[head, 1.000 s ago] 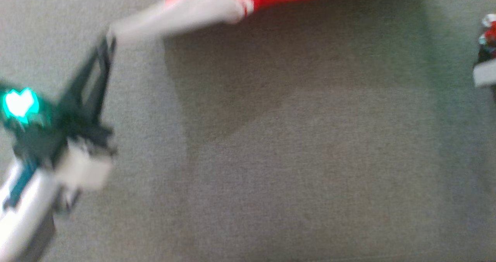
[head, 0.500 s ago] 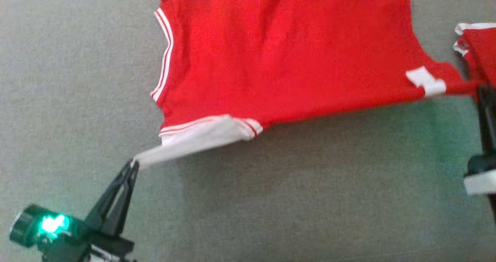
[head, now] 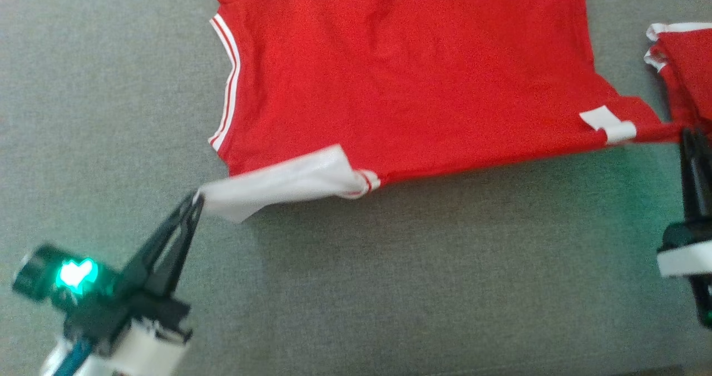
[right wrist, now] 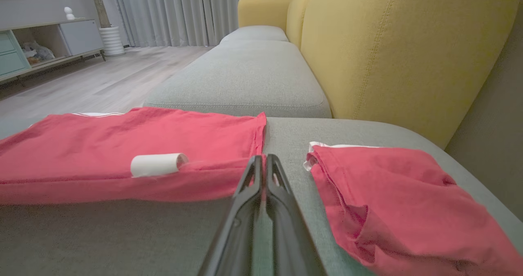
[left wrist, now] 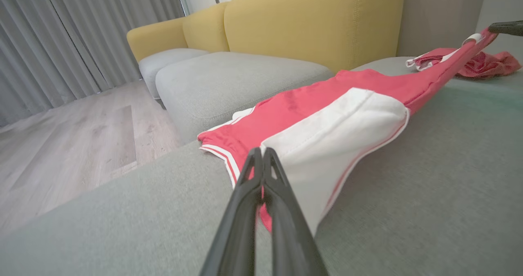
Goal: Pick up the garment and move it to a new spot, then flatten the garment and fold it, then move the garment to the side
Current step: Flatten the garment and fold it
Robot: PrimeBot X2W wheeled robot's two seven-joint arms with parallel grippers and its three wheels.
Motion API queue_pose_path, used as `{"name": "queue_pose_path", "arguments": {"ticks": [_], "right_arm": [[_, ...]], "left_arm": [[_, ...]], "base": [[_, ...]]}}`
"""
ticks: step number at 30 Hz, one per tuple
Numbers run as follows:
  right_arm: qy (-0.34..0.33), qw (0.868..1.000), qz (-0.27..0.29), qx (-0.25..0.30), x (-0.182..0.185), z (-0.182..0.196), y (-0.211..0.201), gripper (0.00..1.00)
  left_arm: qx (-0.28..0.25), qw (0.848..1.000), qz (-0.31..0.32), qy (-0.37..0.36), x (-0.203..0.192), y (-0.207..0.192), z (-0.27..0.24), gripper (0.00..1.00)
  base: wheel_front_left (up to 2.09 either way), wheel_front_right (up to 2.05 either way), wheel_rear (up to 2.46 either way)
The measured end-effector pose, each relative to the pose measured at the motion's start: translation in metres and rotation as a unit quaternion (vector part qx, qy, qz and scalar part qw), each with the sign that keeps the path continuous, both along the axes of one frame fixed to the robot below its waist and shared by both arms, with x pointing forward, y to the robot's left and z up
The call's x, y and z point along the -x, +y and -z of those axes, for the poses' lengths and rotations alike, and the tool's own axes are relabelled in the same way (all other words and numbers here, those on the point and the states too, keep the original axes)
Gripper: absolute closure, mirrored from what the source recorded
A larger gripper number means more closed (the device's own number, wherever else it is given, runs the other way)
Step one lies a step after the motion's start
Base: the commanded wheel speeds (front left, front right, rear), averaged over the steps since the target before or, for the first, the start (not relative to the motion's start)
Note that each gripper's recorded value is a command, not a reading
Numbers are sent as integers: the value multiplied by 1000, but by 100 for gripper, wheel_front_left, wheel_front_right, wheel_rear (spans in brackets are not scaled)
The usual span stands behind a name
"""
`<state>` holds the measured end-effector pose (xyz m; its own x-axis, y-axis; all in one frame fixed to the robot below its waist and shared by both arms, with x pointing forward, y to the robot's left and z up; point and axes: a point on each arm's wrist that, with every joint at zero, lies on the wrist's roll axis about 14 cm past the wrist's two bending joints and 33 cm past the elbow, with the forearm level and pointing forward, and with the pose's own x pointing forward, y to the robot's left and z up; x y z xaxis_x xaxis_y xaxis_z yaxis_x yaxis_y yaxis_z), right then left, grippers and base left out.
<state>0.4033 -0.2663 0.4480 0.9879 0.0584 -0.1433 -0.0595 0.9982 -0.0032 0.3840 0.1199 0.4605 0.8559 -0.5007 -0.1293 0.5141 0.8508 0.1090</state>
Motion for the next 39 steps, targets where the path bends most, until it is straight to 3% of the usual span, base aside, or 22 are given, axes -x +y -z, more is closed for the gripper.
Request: {"name": "queue_pose_path", "arguments": {"ticks": [16, 25, 26, 27, 28, 34, 39], "right_arm": [[-3, 999, -30, 16, -85, 15, 13, 100], [21, 998, -46, 25, -116, 35, 18, 100], [24, 998, -47, 23, -118, 38, 19, 95], [32, 998, -48, 18, -120, 44, 21, 31], [36, 998, -47, 14, -120, 46, 22, 0], [22, 999, -46, 2, -121, 36, 28, 0], [5, 999, -30, -15, -113, 23, 26, 0]], "left_arm": [[-95, 982, 73, -146, -142, -21, -41, 100], [-121, 981, 76, -131, -186, -27, -18, 100], [-121, 983, 71, -122, -189, -26, -12, 100], [-102, 990, 48, -89, -193, -22, 2, 63], [-99, 991, 45, -79, -193, -22, 8, 0], [-31, 999, -10, -34, -180, -21, 23, 0], [61, 995, -56, 48, -134, -27, 53, 0]], "base": [[0, 0, 0], [0, 0, 0], [0, 0, 0], [0, 0, 0], [0, 0, 0], [0, 0, 0], [0, 0, 0]]}}
